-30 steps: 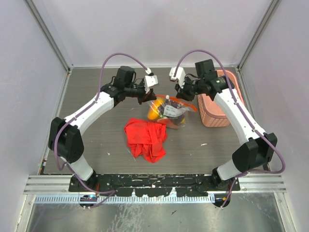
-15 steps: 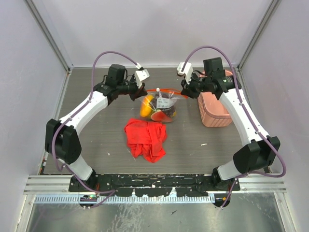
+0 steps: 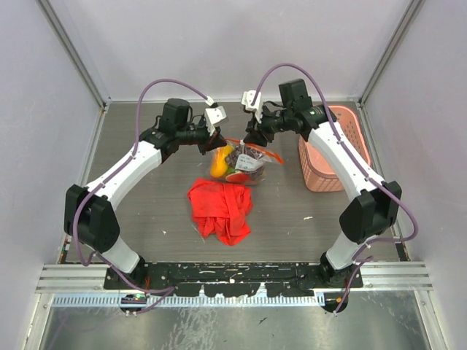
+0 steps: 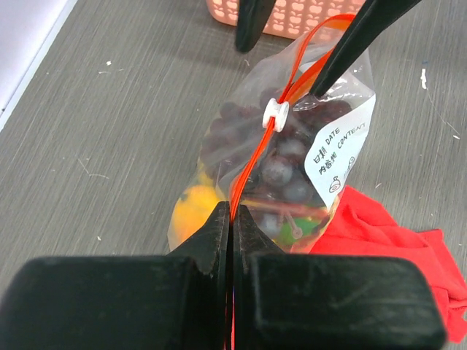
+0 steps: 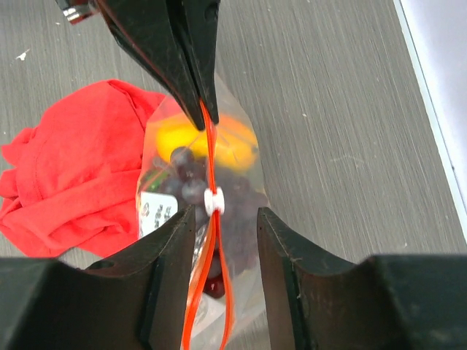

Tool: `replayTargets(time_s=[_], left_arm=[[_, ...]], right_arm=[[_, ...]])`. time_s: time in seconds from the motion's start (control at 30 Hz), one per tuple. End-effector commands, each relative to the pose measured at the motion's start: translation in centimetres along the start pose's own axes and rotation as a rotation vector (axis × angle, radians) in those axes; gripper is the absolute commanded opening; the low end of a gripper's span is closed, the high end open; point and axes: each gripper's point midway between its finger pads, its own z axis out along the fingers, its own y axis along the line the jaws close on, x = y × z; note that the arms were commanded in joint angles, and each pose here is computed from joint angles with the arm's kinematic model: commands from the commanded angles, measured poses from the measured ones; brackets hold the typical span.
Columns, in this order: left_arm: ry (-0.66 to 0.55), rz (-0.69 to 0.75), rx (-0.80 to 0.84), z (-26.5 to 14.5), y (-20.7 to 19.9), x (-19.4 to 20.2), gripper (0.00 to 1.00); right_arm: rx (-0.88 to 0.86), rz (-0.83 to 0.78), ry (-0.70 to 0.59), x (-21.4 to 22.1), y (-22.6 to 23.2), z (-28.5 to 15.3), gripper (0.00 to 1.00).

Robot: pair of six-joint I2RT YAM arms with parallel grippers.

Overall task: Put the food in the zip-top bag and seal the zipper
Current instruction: Zip the zipper food storage bag at the center of the board.

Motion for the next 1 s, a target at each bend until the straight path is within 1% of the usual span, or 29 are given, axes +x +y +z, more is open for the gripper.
replayTargets(time_s=[0.0,0.23,0.3,0.4,0.5,0.57,0.67,0.7,0.97], left_arm=[[-0.124,0.083,-0.005,-1.6,-0.5,-4.5,0.0],[-0.12,0.081,-0.007,-1.6,-0.5,-4.3,0.0],[-0.118,0.082,-0.008,-1.6,-0.5,-4.3,0.0],[-0.117,0.084,-0.009,-1.6,-0.5,-4.3,0.0],[-0.111,0.085,-0.014,-1.6,-0.4,-4.1,0.0],[-0.1,0.086,-0.025,-1.7,-0.3,-3.9,0.0],[-0.076,0.089,-0.048,-1.8,0.1,-3.5,0.0],[-0.069,0.091,-0.058,-1.9,0.3,-3.4,0.0],[-0.03,0.073,-0.099,-2.3,1.4,-2.1,0.0]], right_arm=[[-0.043,-0.079,-0.082,-2.9,-0.1,1.0,0.45],[-0.1,-0.058,-0.063,-1.9,0.5,2.3,0.44],[-0.109,-0.05,-0.054,-1.5,0.6,2.5,0.42],[-0.111,-0.041,-0.033,-0.7,0.5,2.9,0.34],[-0.112,-0.032,-0.008,-0.2,0.5,3.0,0.23],[-0.105,-0.027,0.012,0.2,0.4,2.9,0.13],[-0.084,-0.023,0.062,1.1,0.3,2.4,0.02],[-0.077,-0.02,0.081,1.5,0.3,2.3,0.01],[0.012,0.015,0.177,3.4,-0.8,-0.2,0.01]])
